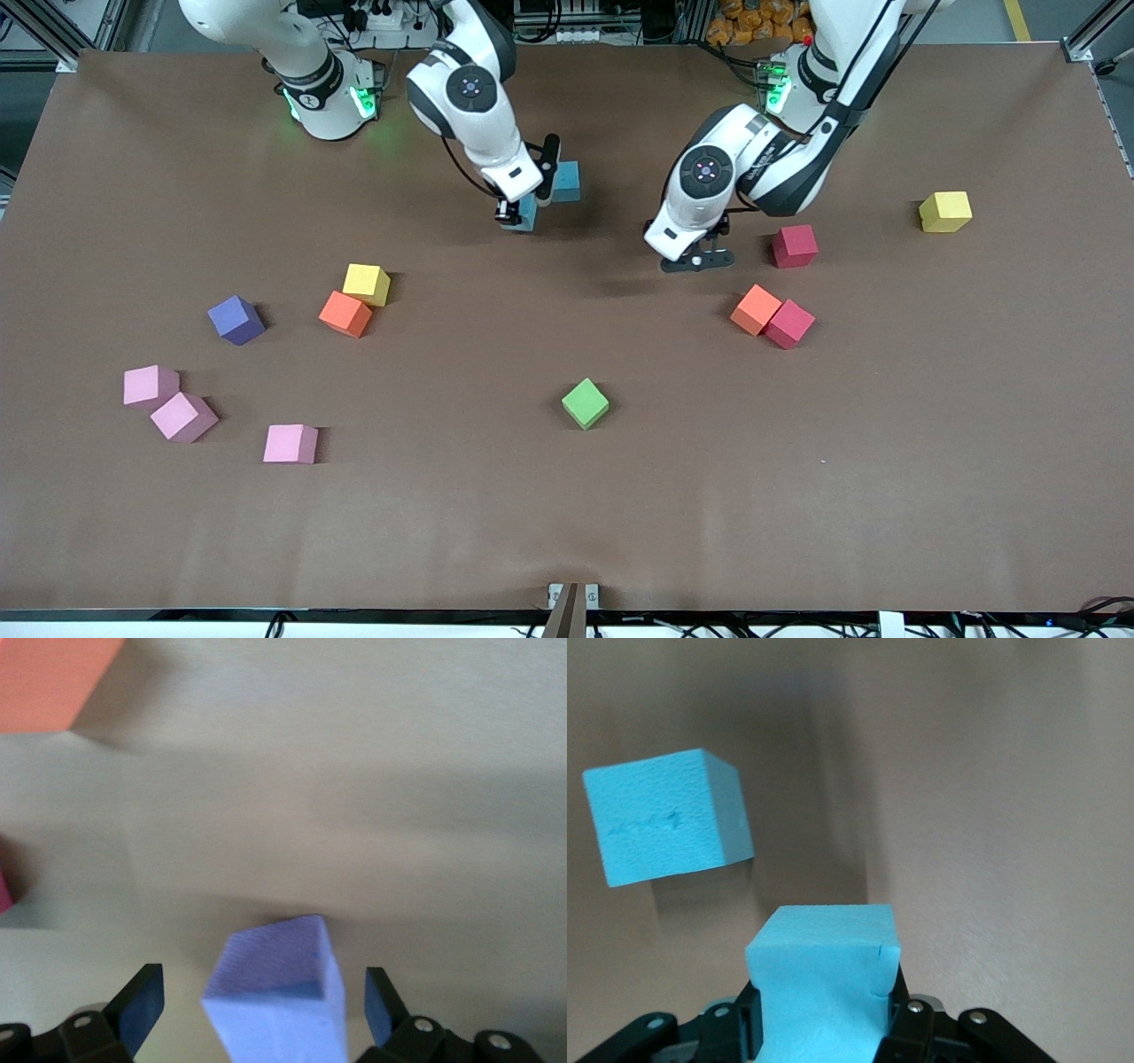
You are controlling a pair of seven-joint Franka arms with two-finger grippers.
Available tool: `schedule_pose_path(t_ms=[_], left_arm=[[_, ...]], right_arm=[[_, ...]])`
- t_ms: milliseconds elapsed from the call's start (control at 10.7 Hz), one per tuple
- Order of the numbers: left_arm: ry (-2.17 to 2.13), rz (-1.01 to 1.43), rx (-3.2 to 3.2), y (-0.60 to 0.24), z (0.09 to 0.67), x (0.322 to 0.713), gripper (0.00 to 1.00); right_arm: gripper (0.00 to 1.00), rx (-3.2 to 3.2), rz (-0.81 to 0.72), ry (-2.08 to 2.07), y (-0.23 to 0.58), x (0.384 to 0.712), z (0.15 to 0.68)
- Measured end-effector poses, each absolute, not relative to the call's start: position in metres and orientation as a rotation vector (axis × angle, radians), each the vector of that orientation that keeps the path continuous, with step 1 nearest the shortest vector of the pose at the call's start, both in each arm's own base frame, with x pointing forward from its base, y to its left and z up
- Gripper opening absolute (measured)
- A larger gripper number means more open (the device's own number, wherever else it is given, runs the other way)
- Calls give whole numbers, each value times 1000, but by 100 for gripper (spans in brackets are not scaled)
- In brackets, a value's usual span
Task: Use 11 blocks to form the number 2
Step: 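Carry the cyan cube with the right gripper while the left gripper grasps purple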
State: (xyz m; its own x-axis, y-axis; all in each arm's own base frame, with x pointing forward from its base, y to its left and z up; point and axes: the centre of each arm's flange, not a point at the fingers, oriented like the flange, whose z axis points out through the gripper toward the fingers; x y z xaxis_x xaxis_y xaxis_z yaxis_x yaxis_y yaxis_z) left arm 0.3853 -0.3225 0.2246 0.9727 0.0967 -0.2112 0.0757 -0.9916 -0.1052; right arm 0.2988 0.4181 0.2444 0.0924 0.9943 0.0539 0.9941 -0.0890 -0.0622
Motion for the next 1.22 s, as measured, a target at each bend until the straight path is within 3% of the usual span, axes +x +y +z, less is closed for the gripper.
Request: schedule_pose_path(t_ms=[281,844,1220], left_arm=[[-260,344,-3068,-313,224,380,100],[-374,332,-3096,-295,215,367,100],[-469,368,-3106,-295,215,366,100]], right_arm=[[53,-2205,18,-2161,416,293,236],[53,-2231,68,-2155,433,242,222],[53,-2260,6,-2130,443,230,209]])
